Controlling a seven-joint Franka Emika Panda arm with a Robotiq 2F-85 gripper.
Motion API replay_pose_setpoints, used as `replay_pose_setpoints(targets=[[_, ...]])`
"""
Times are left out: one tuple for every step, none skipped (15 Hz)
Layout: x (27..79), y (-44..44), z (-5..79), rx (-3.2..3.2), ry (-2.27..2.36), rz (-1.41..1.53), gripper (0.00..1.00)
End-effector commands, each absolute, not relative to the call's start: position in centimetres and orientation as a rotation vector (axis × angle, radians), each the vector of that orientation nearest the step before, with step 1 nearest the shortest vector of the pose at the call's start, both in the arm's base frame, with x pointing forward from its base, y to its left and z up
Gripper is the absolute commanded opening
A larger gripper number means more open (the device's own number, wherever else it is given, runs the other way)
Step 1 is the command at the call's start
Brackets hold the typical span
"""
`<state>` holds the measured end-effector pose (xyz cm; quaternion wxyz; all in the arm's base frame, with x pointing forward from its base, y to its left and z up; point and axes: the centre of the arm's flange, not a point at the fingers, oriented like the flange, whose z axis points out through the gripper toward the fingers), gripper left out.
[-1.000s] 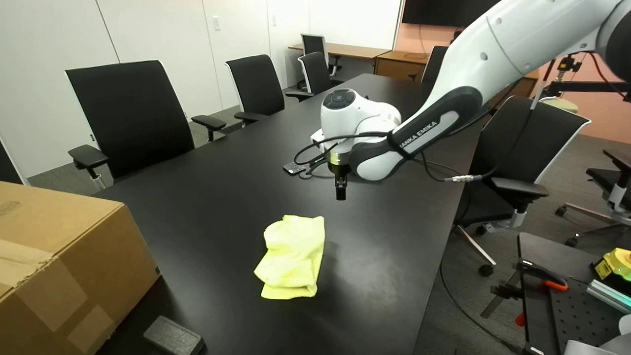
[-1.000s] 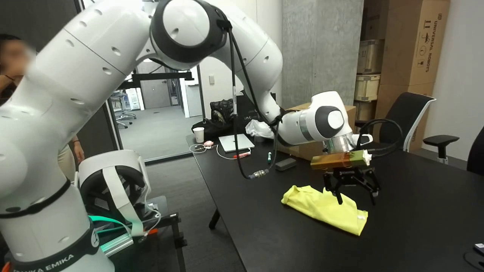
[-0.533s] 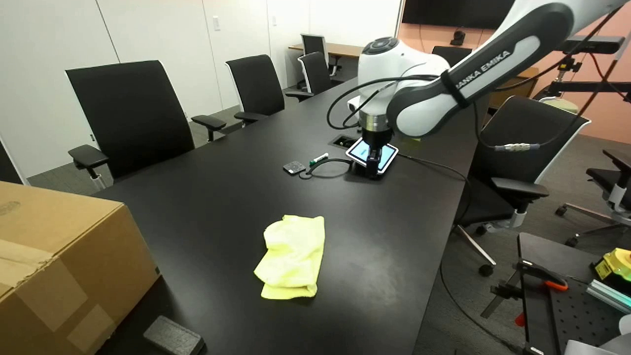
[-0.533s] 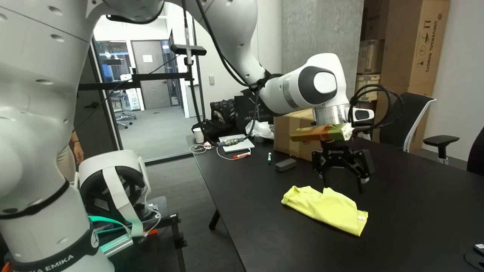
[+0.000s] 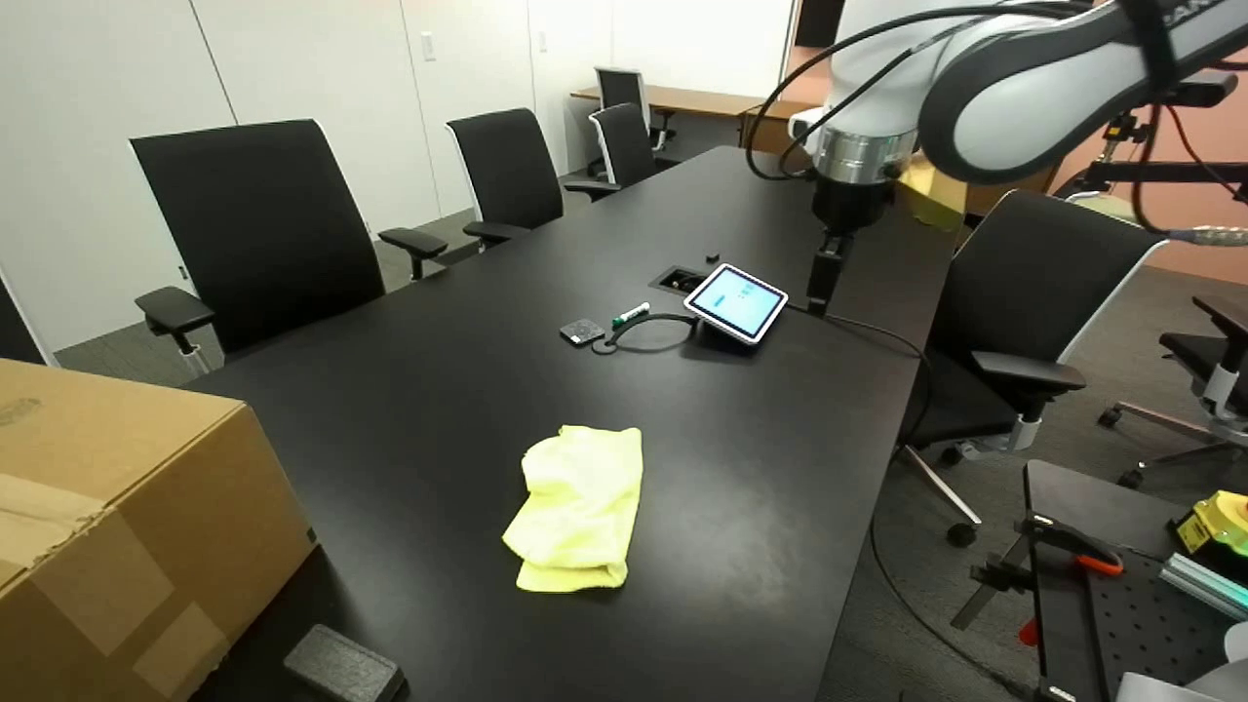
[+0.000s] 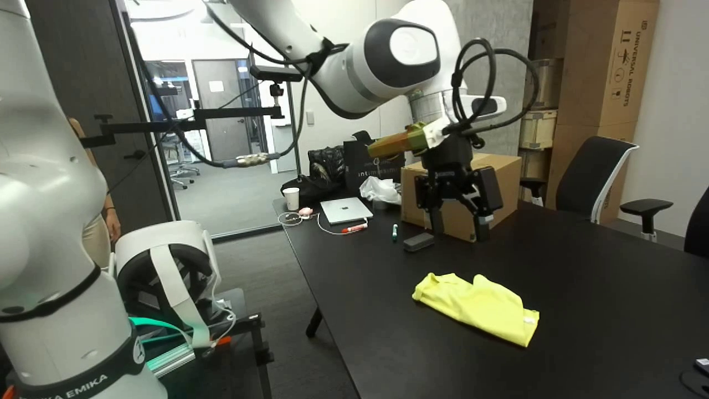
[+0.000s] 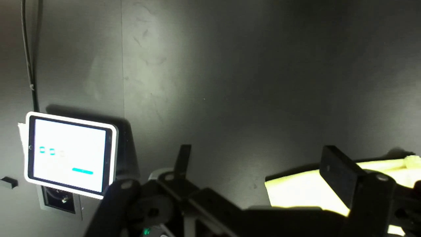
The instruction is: Fold the cloth
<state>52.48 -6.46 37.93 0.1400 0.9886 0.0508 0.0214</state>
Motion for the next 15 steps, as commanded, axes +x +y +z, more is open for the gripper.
replay_pose_setpoints(targets=[[46.1,-6.2,42.4,2.901,0.102,0.145,1.0],[45.3,-6.3,43.0,2.907,0.094,0.162,1.0],[44.5,-6.4,43.7,2.915,0.086,0.175,1.0],[43.9,-6.4,44.2,2.92,0.077,0.189,1.0],[43.3,-6.5,44.6,2.924,0.071,0.207,1.0],[42.7,-6.7,45.1,2.926,0.065,0.224,1.0],[42.2,-6.9,45.3,2.929,0.059,0.244,1.0],[41.8,-7.1,45.5,2.928,0.049,0.263,1.0],[41.3,-7.5,45.5,2.925,0.036,0.291,1.0],[43.4,-7.1,44.9,2.913,0.036,0.228,1.0],[43.1,-7.2,44.9,2.913,0.029,0.23,1.0],[43.1,-7.3,44.9,2.912,0.027,0.229,1.0],[43.1,-7.3,44.8,2.912,0.029,0.226,1.0],[43.2,-7.2,44.6,2.912,0.032,0.218,1.0],[43.3,-7.1,44.4,2.912,0.036,0.21,1.0]])
